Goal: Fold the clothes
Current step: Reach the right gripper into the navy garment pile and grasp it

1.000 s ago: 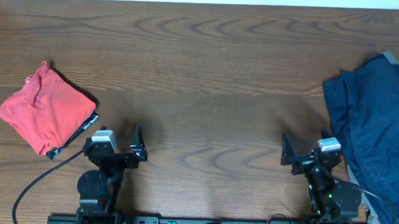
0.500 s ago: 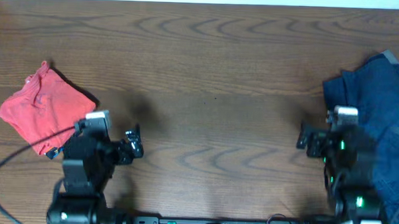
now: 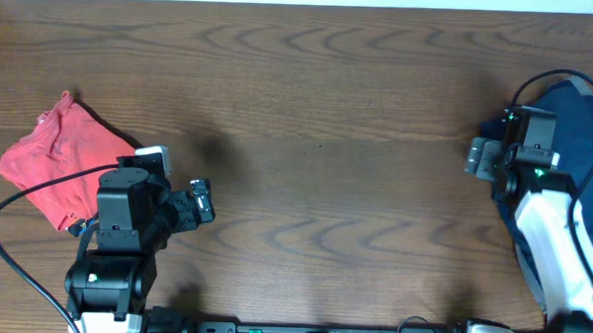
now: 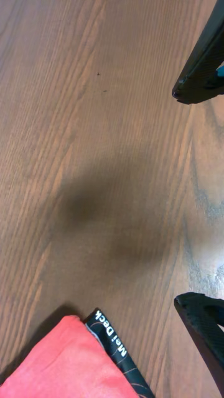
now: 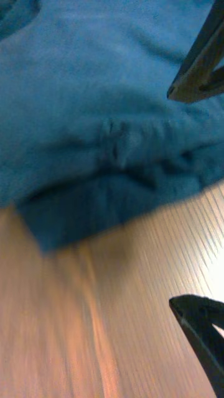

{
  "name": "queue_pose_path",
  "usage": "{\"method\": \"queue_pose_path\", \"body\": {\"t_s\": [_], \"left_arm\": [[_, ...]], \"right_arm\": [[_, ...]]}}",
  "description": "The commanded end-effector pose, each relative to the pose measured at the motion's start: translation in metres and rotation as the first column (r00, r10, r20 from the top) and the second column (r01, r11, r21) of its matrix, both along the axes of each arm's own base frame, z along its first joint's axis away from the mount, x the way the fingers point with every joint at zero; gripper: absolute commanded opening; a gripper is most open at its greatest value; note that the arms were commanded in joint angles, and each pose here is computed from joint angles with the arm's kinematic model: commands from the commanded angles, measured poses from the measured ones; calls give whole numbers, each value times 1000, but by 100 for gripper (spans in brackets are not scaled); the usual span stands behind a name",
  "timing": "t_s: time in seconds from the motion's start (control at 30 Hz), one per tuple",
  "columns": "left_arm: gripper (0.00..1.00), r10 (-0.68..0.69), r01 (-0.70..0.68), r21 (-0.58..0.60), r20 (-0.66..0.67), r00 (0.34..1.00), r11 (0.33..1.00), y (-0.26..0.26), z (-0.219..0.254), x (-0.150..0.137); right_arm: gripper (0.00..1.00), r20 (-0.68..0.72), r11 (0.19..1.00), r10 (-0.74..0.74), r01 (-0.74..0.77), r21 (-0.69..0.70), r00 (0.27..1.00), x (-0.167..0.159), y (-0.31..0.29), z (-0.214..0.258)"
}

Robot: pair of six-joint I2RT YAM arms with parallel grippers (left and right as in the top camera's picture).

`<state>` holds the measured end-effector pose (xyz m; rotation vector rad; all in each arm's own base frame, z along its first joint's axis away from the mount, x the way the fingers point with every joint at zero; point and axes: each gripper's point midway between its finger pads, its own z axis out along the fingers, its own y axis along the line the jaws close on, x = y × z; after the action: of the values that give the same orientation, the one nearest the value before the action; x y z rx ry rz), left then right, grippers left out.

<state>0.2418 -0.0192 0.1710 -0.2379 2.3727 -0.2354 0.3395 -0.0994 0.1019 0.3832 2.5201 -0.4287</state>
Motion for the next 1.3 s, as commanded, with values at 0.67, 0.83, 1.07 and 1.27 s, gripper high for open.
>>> {"method": "queue_pose_path", "body": {"t_s": [0.67, 0.83, 1.07, 1.27], "left_arm": [[98, 5, -5, -8, 17, 1000, 1000, 0, 9, 2], [98, 5, -5, -7, 17, 1000, 1000, 0, 8, 2], [98, 5, -5, -7, 13, 1000, 1000, 0, 8, 3], [98, 6, -6, -7, 13, 1000, 1000, 0, 8, 3]], "right_arm": [[63, -106, 936, -351, 348, -42, 930, -28, -89, -54], [58, -35, 939, -344, 343, -25, 938, -18, -90, -31], [52, -29, 939, -344, 343, -25, 939, -20, -89, -26], [51, -43, 945, -326, 327, 8, 944, -20, -83, -31]]}}
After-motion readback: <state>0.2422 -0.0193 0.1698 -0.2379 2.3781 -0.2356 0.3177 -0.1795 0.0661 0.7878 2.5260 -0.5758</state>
